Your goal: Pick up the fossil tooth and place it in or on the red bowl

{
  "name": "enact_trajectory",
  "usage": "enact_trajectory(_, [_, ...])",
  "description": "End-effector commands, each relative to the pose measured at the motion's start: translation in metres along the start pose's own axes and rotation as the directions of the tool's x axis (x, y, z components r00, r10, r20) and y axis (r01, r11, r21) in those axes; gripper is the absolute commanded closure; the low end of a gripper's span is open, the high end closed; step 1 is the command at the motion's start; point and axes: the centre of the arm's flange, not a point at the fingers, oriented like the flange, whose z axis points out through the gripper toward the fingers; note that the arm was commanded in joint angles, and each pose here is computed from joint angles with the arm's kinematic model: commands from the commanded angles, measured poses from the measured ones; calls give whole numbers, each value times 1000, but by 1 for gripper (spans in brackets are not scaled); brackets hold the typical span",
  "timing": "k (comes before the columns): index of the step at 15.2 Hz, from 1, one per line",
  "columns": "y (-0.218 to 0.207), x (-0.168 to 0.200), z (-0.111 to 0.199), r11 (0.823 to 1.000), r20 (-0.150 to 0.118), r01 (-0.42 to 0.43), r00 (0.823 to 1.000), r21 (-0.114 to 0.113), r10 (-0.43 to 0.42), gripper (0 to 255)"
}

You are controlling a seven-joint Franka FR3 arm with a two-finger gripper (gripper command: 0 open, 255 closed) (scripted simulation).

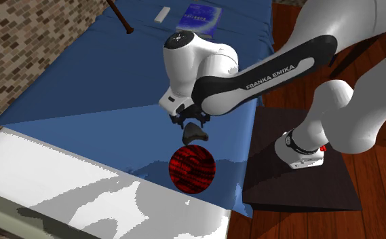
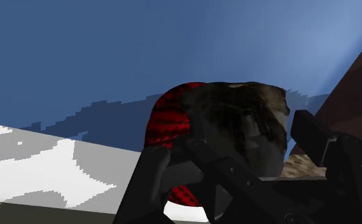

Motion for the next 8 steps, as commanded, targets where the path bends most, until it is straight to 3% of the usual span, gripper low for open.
enact_trajectory(1, [5, 25, 2, 1000, 0, -2, 1000, -1, 2, 255])
enact_trajectory(6, [5, 97, 7, 1000, 0, -2, 1000, -1, 2, 255])
enact_trajectory(8, [6, 96, 17, 1000, 0, -2, 1000, -1, 2, 255])
